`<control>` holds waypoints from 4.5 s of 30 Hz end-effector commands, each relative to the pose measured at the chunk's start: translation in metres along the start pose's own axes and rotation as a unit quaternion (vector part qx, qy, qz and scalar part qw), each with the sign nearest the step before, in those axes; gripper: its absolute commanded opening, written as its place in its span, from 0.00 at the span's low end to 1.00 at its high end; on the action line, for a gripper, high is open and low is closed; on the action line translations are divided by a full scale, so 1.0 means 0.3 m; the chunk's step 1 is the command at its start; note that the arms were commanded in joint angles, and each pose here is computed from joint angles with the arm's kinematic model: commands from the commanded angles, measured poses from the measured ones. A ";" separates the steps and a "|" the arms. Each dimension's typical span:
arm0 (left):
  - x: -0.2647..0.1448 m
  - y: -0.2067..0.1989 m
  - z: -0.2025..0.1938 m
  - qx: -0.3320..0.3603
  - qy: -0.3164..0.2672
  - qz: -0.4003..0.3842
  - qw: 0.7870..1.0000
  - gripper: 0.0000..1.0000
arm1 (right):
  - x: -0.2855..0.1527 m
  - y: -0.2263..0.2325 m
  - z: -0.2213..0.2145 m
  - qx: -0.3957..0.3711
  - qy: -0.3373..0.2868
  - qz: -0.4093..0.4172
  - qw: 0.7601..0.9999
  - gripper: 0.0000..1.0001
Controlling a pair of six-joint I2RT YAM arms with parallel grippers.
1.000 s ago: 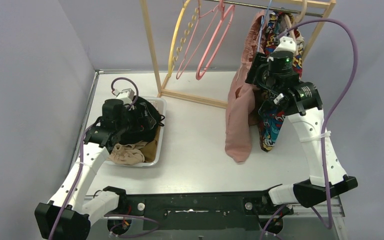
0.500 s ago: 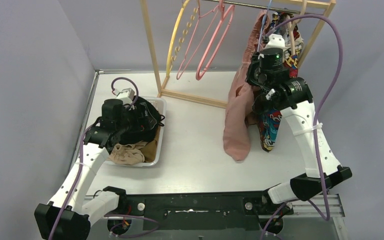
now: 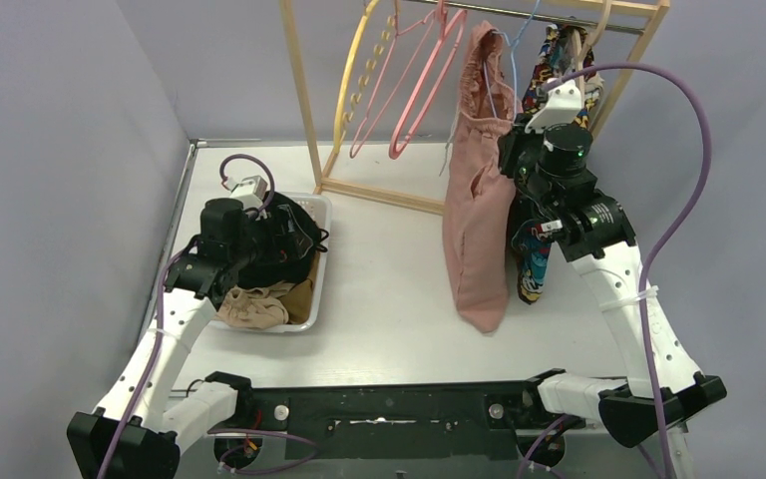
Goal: Remove the shorts from the hanger
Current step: Pick up the hanger from the clothes rod, then remove the shorts from the hanger.
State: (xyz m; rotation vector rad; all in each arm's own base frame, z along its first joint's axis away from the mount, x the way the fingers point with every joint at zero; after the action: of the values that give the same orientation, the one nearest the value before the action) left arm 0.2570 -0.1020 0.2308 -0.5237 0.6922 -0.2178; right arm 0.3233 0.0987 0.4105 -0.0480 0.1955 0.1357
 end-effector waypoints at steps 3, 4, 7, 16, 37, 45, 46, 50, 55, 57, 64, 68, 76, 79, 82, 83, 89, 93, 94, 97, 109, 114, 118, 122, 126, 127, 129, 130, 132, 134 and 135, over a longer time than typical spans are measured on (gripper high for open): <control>-0.033 -0.041 0.048 0.011 -0.040 -0.030 0.999 0.86 | -0.041 -0.041 0.248 -0.020 -0.165 -0.025 0.986 0.00; -0.034 -0.041 0.050 0.010 -0.042 -0.030 0.999 0.86 | -0.045 -0.044 0.259 -0.025 -0.175 -0.026 0.984 0.00; -0.034 -0.042 0.051 0.011 -0.042 -0.031 0.999 0.86 | -0.058 -0.048 0.292 -0.033 -0.194 -0.031 0.980 0.00; -0.032 -0.046 0.050 0.007 -0.039 -0.033 0.999 0.86 | -0.099 0.003 0.275 -0.038 -0.193 -0.026 0.980 0.00; -0.048 -0.075 0.071 -0.007 -0.054 -0.051 0.997 0.86 | -0.263 0.070 -0.190 0.065 0.020 0.056 0.996 0.00; -0.042 -0.099 0.058 -0.024 -0.046 -0.079 0.996 0.86 | -0.374 0.172 -0.478 0.138 0.141 0.164 0.966 0.00; -0.043 -0.105 0.057 -0.027 -0.044 -0.083 0.995 0.86 | -0.387 0.180 -0.507 0.147 0.151 0.172 0.962 0.00; -0.044 -0.144 0.039 -0.033 -0.026 -0.129 0.991 0.86 | -0.453 0.236 -0.560 0.173 0.162 0.249 0.939 0.00; -0.052 -0.204 0.003 -0.033 0.005 -0.188 0.982 0.86 | -0.532 0.288 -0.575 0.176 0.158 0.342 0.909 0.00; -0.057 -0.242 -0.024 -0.029 0.026 -0.221 0.974 0.86 | -0.554 0.308 -0.582 0.170 0.155 0.378 0.897 0.00; -0.037 -0.398 -0.128 0.018 0.065 -0.258 0.964 0.84 | -0.582 0.368 -0.612 0.142 0.161 0.470 0.856 0.00; 0.004 -0.404 -0.179 0.045 0.065 -0.212 0.974 0.79 | -0.588 0.368 -0.618 0.135 0.156 0.476 0.855 0.00; 0.085 -0.280 -0.155 0.078 0.036 -0.045 0.995 0.66 | -0.605 0.371 -0.642 0.128 0.168 0.492 0.845 0.00; 0.109 -0.275 -0.145 0.091 0.034 -0.030 0.995 0.65 | -0.619 0.371 -0.633 0.124 0.162 0.500 0.842 0.00; 0.144 -0.285 -0.147 0.103 0.042 -0.031 0.993 0.55 | -0.629 0.365 -0.619 0.121 0.152 0.500 0.844 0.00; 0.154 -0.288 -0.146 0.107 0.047 -0.027 0.993 0.51 | -0.635 0.364 -0.615 0.121 0.151 0.502 0.843 0.00; 0.185 -0.271 -0.106 0.134 0.039 0.017 0.990 0.00 | -0.671 0.342 -0.591 0.112 0.150 0.495 0.848 0.00; 0.187 -0.240 -0.044 0.149 0.010 0.033 0.988 0.00 | -0.692 0.320 -0.596 0.110 0.164 0.478 0.856 0.00; 0.190 -0.229 -0.026 0.147 0.010 0.033 0.989 0.00 | -0.697 0.317 -0.597 0.110 0.162 0.477 0.857 0.00; 0.209 -0.189 0.014 0.132 0.019 0.039 0.990 0.00 | -0.716 0.310 -0.593 0.114 0.159 0.477 0.857 0.00; 0.262 -0.140 0.093 0.109 0.036 0.029 0.993 0.00 | -0.730 0.293 -0.594 0.101 0.120 0.475 0.866 0.00; 0.279 -0.128 0.081 0.081 0.034 0.005 0.996 0.00 | -0.737 0.302 -0.575 0.106 0.089 0.490 0.861 0.00; 0.291 -0.107 0.088 0.068 0.047 -0.006 0.997 0.00 | -0.730 0.293 -0.568 0.106 0.082 0.476 0.869 0.00; 0.293 -0.137 0.071 0.059 0.056 -0.044 0.996 0.00 | -0.686 0.276 -0.555 0.106 0.086 0.433 0.891 0.00; 0.289 -0.156 0.013 0.020 0.070 -0.081 0.994 0.00 | -0.625 0.254 -0.549 0.117 0.069 0.380 0.915 0.00; 0.285 -0.169 -0.010 0.015 0.079 -0.093 0.992 0.00 | -0.608 0.247 -0.546 0.122 0.064 0.364 0.921 0.00; 0.282 -0.178 -0.049 0.011 0.089 -0.098 0.991 0.00 | -0.589 0.249 -0.533 0.134 0.049 0.357 0.923 0.00; 0.280 -0.180 -0.068 0.011 0.093 -0.096 0.991 0.00 | -0.582 0.253 -0.526 0.141 0.040 0.358 0.922 0.00; 0.276 -0.186 -0.103 0.009 0.103 -0.096 0.990 0.00 | -0.567 0.258 -0.514 0.155 0.023 0.355 0.922 0.00; 0.268 -0.201 -0.126 0.010 0.110 -0.104 0.989 0.00 | -0.546 0.260 -0.516 0.168 0.021 0.347 0.923 0.00; 0.264 -0.209 -0.133 0.012 0.110 -0.106 0.988 0.00 | -0.536 0.266 -0.524 0.172 0.027 0.346 0.922 0.00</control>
State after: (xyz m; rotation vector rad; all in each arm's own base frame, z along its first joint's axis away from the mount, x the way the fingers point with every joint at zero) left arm 0.2806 -0.1940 0.1707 -0.5417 0.9821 -0.4740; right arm 0.1086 0.1426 0.2578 0.3007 0.4400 0.8353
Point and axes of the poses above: each gripper's point midway between its finger pads, its own x axis out along the fingers, its own y axis along the line the jaws close on, z = x × y, the point moved 4 cm from there along -x, back along the fingers, and after that the axes turned 9 degrees about -x, right-handed, at the moved point
